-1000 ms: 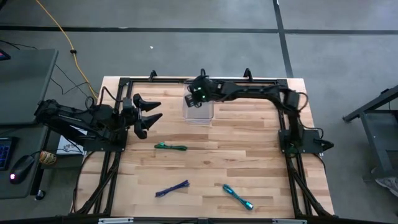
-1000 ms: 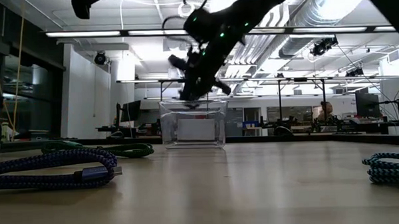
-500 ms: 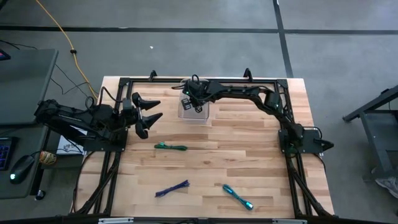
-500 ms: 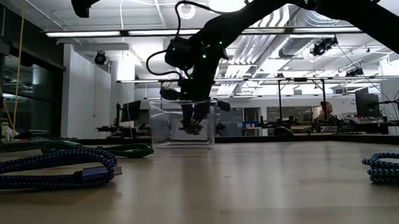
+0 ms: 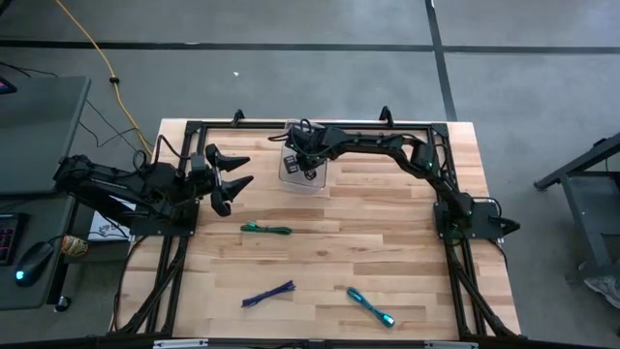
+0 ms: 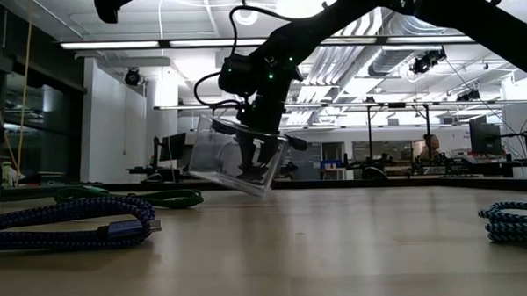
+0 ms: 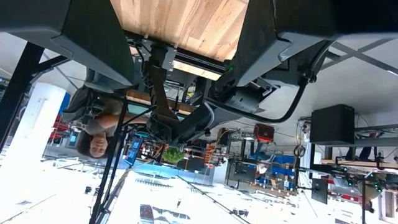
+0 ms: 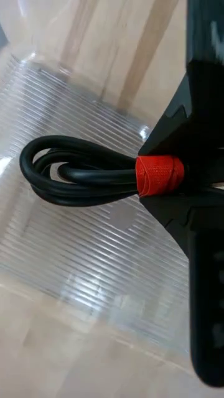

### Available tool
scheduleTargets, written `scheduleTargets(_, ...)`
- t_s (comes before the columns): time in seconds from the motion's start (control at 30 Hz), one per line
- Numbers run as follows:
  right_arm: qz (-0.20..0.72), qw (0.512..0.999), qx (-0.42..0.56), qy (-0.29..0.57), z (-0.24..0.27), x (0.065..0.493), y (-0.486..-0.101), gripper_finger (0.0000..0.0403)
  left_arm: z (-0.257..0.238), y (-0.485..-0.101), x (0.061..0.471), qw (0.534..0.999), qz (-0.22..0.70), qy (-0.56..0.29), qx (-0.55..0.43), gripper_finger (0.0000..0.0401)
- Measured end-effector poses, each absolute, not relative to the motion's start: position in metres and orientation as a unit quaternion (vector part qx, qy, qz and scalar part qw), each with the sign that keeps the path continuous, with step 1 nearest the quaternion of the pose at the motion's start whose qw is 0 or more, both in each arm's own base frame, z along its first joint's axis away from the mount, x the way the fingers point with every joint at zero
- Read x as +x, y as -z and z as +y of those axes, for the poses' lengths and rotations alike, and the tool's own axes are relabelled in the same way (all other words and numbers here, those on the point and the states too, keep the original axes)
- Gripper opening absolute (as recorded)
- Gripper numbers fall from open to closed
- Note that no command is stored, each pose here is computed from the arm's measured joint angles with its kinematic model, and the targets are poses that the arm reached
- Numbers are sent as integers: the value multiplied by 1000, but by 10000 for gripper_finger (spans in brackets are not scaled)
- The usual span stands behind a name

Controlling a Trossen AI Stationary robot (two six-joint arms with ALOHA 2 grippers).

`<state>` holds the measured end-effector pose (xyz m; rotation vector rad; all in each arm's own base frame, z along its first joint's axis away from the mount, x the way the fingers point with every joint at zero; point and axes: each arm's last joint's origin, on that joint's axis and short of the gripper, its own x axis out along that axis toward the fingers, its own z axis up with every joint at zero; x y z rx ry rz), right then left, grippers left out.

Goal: Pick and place USB-C Cables
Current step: Put the black charger cable into the transparent bin

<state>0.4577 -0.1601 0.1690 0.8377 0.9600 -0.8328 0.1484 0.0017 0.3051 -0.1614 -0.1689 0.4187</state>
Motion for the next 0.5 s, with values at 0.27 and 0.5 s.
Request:
scheduleTargets(0.27, 428, 730, 379, 373, -158, 457, -177, 80, 2, -305, 148, 971, -84, -207, -80, 257)
scheduleTargets(0.5, 424, 733, 381, 373, -157, 456, -184, 81, 2, -305, 148, 971, -83, -207, -80, 257)
